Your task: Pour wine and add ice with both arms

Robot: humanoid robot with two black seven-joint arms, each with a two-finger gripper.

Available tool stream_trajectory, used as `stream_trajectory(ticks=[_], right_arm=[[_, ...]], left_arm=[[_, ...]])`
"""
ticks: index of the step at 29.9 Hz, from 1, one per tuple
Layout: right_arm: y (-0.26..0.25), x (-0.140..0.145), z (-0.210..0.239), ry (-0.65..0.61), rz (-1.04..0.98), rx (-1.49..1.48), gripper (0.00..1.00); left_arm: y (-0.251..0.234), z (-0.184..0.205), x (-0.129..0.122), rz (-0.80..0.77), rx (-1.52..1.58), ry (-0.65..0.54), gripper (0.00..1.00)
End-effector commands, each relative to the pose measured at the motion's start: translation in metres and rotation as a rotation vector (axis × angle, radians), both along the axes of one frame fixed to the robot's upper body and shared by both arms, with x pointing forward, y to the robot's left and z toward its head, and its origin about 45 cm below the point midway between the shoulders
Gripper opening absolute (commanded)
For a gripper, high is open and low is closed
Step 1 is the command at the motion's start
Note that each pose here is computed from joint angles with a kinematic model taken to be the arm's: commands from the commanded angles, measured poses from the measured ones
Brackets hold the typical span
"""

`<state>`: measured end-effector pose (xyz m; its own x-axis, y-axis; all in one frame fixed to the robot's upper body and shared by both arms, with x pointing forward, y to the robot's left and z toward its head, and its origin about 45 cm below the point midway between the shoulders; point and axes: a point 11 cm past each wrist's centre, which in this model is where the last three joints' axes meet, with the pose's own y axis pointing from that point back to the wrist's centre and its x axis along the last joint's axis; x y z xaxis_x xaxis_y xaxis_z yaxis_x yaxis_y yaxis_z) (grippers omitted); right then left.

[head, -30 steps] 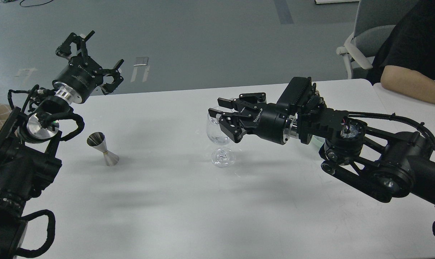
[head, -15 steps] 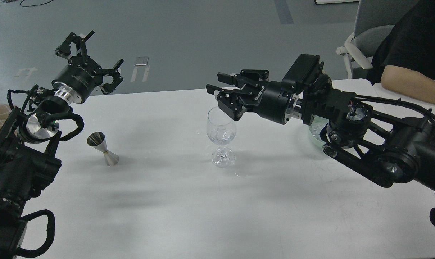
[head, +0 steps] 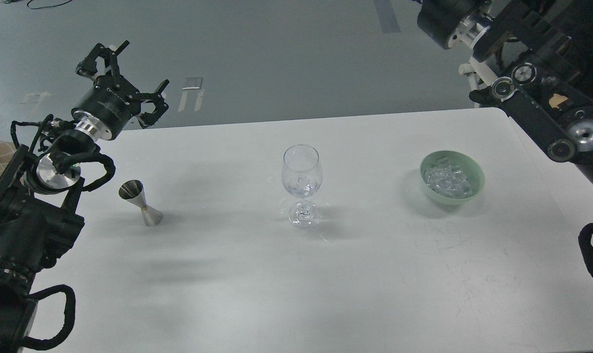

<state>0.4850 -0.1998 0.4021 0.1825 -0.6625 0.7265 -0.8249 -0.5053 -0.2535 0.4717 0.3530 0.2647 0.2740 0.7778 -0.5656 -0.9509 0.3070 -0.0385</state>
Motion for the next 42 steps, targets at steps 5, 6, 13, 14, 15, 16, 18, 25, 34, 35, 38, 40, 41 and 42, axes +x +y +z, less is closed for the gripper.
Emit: stream_trajectory(ticks=[5, 6, 13, 14, 15, 16, 18, 25, 34, 35, 38, 40, 41, 42], right_arm=[[-0.008, 0.033, -0.033, 0.216, -0.066, 0.349, 1.0], [-0.008, 0.033, -0.033, 0.216, -0.066, 0.35, 1.0], [0.009, 0.038, -0.057, 0.351, -0.062, 0.605, 1.0], [0.01, 0.038, -0.058, 0.357, -0.062, 0.621, 0.99], [0.009, 0.039, -0.057, 0.365, -0.061, 0.662, 0.99], [0.006, 0.04, -0.056, 0.372, -0.066, 0.714, 0.99], [0.002, 0.042, -0.054, 0.386, -0.063, 0.79, 0.99], [-0.018, 0.045, -0.067, 0.425, -0.108, 0.929, 0.99], [-0.021, 0.043, -0.082, 0.508, -0.011, 1.111, 1.0], [-0.021, 0.043, -0.081, 0.502, -0.007, 1.121, 1.0], [-0.017, 0.043, -0.082, 0.496, -0.005, 1.134, 1.0], [-0.017, 0.042, -0.083, 0.499, -0.006, 1.134, 1.0], [-0.017, 0.042, -0.083, 0.499, -0.006, 1.132, 1.0], [-0.016, 0.042, -0.083, 0.499, -0.002, 1.132, 1.0]], left_arm=[[0.0, 0.011, 0.007, 0.025, 0.002, -0.046, 0.98], [0.0, 0.011, 0.007, 0.025, 0.002, -0.046, 0.98], [0.003, 0.033, 0.023, 0.06, -0.011, -0.081, 0.98], [0.004, 0.035, 0.024, 0.065, -0.014, -0.086, 0.98], [0.002, 0.039, 0.027, 0.065, -0.015, -0.093, 0.98], [-0.002, 0.041, 0.028, 0.057, -0.011, -0.098, 0.98], [-0.009, 0.042, 0.03, 0.035, 0.013, -0.095, 0.98], [-0.024, 0.037, 0.03, 0.011, 0.086, -0.119, 0.98], [-0.034, 0.05, 0.036, -0.019, 0.151, -0.148, 0.98], [-0.033, 0.051, 0.036, -0.018, 0.158, -0.149, 0.98], [-0.029, 0.057, 0.037, -0.011, 0.163, -0.156, 0.98], [-0.029, 0.058, 0.038, -0.011, 0.161, -0.159, 0.98], [-0.028, 0.058, 0.038, -0.009, 0.158, -0.158, 0.98], [-0.029, 0.058, 0.038, -0.012, 0.16, -0.158, 0.98]])
